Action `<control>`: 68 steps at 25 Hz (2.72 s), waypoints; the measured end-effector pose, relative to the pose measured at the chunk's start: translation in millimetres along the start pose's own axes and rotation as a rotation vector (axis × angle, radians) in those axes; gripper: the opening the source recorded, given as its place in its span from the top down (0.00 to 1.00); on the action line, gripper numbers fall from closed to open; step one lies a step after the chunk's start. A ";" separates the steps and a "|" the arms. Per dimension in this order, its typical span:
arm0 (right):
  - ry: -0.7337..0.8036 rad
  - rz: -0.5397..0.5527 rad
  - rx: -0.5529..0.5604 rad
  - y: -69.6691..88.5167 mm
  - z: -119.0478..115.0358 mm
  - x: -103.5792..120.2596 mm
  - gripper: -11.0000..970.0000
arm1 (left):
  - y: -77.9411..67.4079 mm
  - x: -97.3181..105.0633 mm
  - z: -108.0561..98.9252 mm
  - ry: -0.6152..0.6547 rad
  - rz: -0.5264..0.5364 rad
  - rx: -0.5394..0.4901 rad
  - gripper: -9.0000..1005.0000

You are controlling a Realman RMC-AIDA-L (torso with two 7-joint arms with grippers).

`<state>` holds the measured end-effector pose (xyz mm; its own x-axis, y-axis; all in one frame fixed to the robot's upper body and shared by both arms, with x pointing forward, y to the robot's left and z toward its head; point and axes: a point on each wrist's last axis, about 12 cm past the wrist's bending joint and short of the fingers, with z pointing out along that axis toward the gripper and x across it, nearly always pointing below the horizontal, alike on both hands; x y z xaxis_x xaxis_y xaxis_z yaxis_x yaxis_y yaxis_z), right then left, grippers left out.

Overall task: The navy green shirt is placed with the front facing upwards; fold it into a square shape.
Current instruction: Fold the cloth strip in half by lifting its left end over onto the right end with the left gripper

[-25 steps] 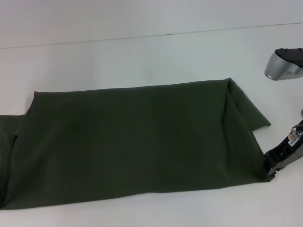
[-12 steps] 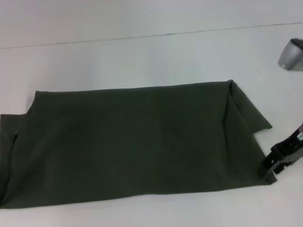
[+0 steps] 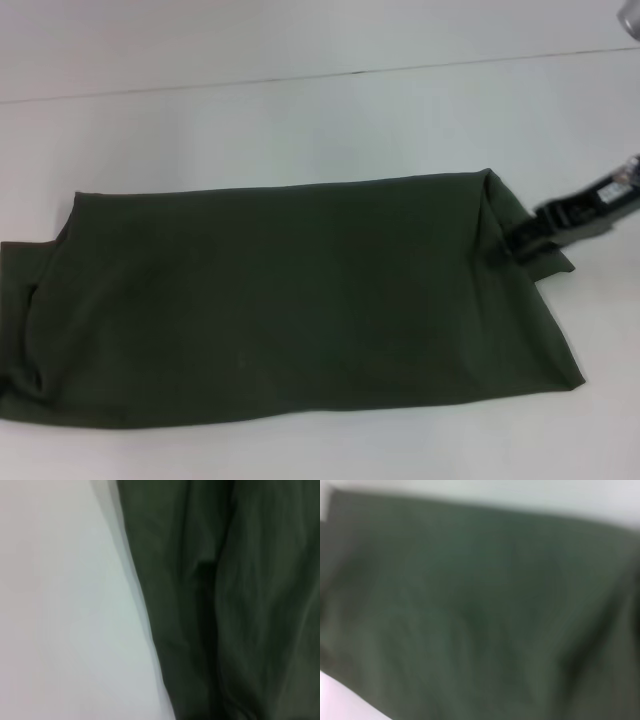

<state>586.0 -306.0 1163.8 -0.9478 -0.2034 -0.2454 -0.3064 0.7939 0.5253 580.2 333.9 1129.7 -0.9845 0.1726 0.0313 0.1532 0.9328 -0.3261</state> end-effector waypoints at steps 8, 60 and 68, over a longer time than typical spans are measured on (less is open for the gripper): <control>-0.081 -0.034 -0.108 8.4 18.9 -8.6 0.40 | 13.7 5.7 -5.1 -0.067 -0.051 0.026 0.99; -0.086 0.004 -0.138 13.4 45.0 -19.6 0.40 | 70.7 52.9 -57.0 -0.204 -0.086 0.042 0.99; -0.083 0.004 -0.139 13.5 45.1 -19.1 0.40 | 74.6 53.8 -62.2 -0.225 -0.117 0.018 0.99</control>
<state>603.9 -265.5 1138.9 -0.9404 -0.1472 -0.3066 -0.3169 0.7065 0.6328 543.9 432.5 1165.8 -0.9900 -0.0126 -0.1405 0.0377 0.9360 -0.3498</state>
